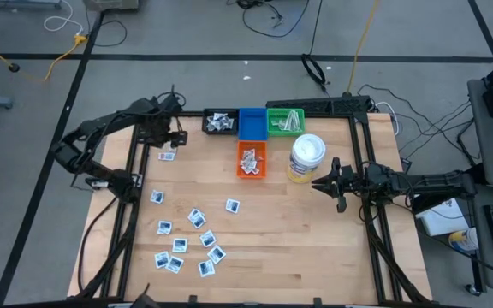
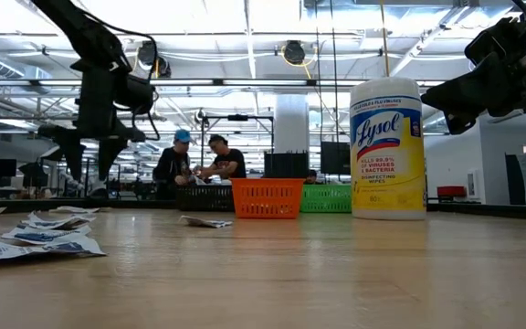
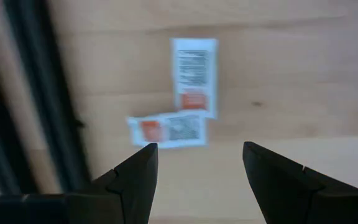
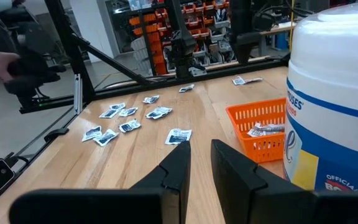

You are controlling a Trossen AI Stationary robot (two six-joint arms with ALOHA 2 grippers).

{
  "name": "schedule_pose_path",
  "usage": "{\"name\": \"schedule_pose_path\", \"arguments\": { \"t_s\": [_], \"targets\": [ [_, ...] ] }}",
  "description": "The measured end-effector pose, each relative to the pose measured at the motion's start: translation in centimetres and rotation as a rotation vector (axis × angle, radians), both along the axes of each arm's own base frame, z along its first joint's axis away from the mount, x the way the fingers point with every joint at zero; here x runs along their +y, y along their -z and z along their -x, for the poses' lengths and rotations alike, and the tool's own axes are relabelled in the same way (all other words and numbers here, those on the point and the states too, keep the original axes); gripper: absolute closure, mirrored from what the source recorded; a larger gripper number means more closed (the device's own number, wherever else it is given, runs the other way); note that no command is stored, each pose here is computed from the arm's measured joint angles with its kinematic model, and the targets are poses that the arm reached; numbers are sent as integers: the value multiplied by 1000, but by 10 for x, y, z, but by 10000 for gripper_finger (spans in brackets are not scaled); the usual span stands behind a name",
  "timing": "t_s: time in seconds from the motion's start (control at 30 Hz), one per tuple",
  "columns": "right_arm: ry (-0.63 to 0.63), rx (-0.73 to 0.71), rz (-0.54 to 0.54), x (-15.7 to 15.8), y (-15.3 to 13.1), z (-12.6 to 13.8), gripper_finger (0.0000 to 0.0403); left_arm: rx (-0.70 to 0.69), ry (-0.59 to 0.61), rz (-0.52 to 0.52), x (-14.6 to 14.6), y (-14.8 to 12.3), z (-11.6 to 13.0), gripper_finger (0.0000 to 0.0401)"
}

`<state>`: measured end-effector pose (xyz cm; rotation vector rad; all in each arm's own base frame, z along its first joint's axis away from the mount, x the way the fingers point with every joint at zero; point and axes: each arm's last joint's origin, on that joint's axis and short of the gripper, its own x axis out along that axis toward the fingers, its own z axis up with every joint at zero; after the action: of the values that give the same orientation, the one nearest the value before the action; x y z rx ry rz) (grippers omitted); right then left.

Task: Pick & Place First Aid Supplies
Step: Put the orange ointment pack into the orange bin

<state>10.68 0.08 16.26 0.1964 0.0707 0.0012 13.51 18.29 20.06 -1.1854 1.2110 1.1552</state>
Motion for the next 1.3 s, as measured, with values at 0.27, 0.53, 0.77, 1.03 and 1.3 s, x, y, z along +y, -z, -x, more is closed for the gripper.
{"name": "schedule_pose_path", "arguments": {
  "t_s": [0.27,0.53,0.77,1.03,1.3],
  "targets": [
    [0,0,0,0,0,0,344,50,-6,-97,11,8,-5,160],
    [0,1,0,0,0,0,344,123,-38,-118,18,31,-17,160],
    [0,0,0,0,0,0,344,136,-26,-91,10,57,-21,160],
    [0,0,0,0,0,0,344,114,13,-126,9,60,-24,175],
    [0,0,0,0,0,0,344,99,16,-110,9,61,-25,315]
  ]
}}
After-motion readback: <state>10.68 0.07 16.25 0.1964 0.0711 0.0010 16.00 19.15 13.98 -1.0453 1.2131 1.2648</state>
